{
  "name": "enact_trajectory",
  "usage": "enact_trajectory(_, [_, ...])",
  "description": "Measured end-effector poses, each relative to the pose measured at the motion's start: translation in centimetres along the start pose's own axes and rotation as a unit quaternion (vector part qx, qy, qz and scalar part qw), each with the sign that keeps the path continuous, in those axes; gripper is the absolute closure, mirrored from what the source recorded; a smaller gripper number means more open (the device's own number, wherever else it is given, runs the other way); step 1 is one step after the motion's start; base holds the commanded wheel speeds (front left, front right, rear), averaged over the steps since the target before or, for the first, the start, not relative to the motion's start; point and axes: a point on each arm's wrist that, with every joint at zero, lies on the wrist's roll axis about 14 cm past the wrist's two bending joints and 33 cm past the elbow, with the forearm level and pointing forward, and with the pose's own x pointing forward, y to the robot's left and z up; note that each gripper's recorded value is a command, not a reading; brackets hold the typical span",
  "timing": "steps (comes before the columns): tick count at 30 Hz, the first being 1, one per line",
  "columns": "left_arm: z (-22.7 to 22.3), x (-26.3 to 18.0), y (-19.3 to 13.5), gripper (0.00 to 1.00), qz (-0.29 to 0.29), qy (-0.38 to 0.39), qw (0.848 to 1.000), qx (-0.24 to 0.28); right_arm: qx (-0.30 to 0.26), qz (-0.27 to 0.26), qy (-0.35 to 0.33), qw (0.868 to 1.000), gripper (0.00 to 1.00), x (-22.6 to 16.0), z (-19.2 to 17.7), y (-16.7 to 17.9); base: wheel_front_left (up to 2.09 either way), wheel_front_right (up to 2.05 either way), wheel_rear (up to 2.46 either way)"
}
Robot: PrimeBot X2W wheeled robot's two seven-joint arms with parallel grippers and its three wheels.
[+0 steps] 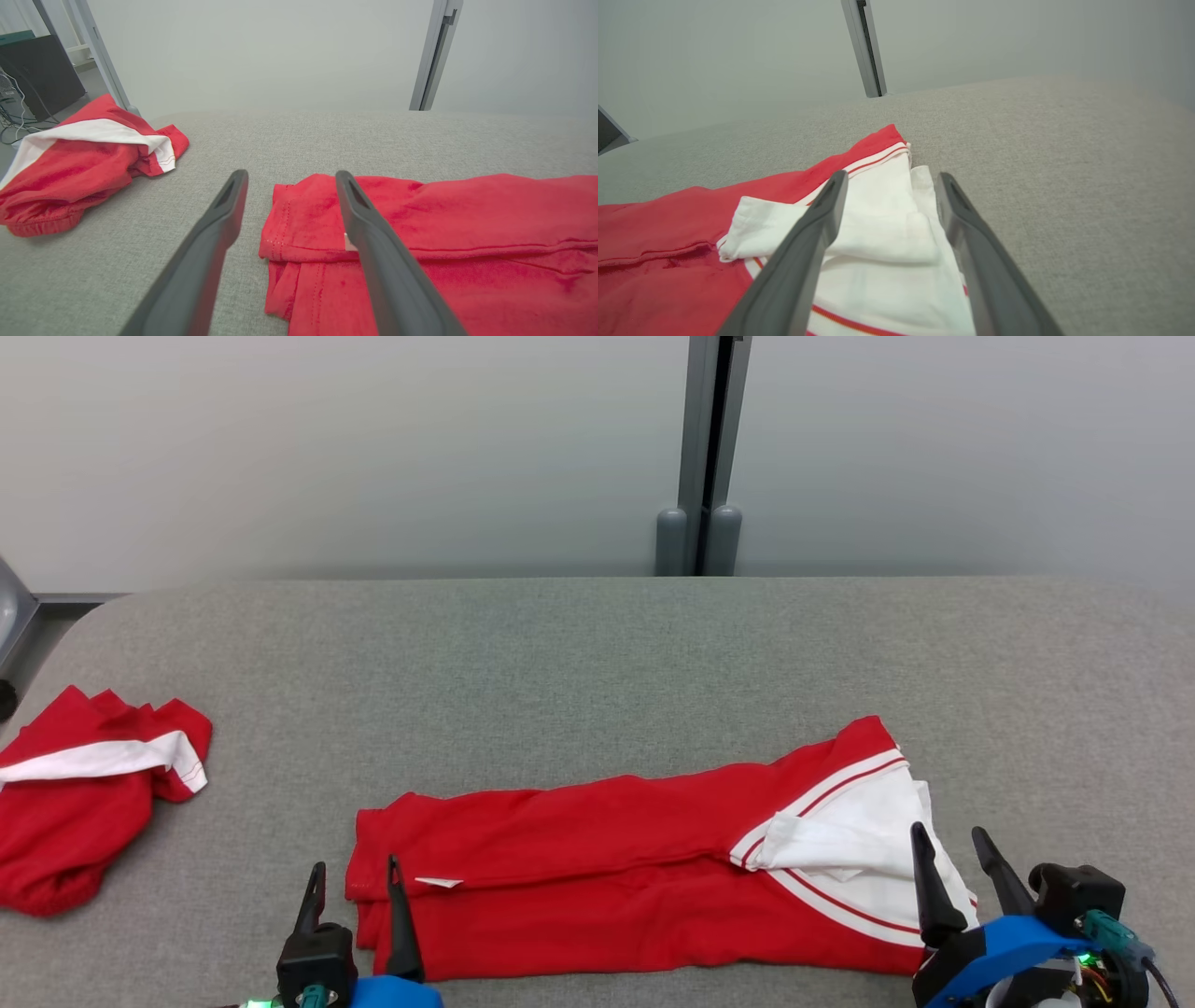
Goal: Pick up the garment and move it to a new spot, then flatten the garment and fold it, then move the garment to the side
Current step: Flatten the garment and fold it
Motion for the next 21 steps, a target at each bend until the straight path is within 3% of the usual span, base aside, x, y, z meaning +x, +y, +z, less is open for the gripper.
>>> enact_trajectory(11, [-1.0,0.3,1.3,0.0,0.021,0.018,1.0,-0.008,-0.003,-0.02,0.104,0.994,0.0,3.3,-5.1,-1.4,0.0,0.0,0.0])
enact_trajectory(20, [-1.4,0.2,2.7,0.0,0.045,0.025,0.999,-0.008,0.041,0.008,0.151,0.988,0.0,4.3,-8.0,1.9,0.0,0.0,0.0])
enact_trajectory(21, [-1.4,0.2,2.7,0.0,0.046,0.026,0.999,-0.008,0.045,0.014,0.152,0.987,0.19,4.3,-8.1,2.4,0.0,0.0,0.0])
